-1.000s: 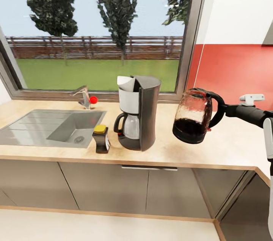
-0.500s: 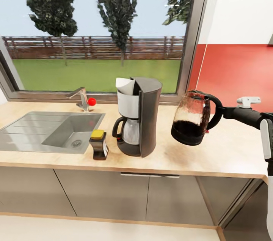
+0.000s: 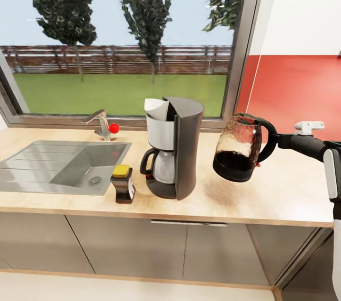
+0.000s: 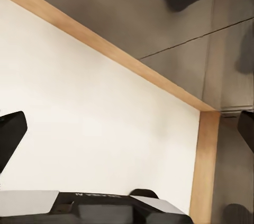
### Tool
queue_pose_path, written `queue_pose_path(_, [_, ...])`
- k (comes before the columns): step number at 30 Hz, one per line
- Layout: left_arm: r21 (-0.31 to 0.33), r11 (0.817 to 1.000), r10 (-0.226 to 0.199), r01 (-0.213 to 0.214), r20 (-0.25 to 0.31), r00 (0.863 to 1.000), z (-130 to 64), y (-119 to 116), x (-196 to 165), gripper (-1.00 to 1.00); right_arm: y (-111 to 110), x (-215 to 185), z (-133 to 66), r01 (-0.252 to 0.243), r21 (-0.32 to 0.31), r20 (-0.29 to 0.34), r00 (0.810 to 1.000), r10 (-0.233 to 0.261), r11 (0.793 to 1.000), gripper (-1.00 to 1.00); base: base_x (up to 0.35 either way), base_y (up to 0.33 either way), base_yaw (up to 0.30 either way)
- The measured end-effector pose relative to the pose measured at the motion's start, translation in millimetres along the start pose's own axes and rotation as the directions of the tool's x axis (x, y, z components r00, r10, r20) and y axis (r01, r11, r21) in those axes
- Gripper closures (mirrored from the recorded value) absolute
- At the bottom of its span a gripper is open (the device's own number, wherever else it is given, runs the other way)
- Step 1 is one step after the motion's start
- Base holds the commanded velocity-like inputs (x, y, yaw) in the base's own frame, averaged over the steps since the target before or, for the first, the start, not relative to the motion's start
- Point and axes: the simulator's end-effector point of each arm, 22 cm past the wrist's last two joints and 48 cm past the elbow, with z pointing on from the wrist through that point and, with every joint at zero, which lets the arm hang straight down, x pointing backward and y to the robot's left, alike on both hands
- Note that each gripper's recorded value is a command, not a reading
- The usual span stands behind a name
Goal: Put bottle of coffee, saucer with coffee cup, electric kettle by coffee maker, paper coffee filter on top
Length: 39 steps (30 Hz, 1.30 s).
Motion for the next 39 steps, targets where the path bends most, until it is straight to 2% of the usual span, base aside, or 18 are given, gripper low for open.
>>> queue_pose_path(5, [-0.009,1.0,0.0,0.0,0.0,1.0,0.6,1.7,-0.1,-1.0,0.3,-6.8,1.2,0.019,0.0,0.036,0.999,-0.019,1.0,1.0,0.081,0.01,0.0])
queue_pose_path(39, [-0.008,1.0,0.0,0.0,0.001,1.0,0.9,1.3,-0.4,-1.0,-1.6,0.3,6.4,0.015,-0.003,0.026,1.0,-0.015,1.0,1.0,0.021,0.016,0.0])
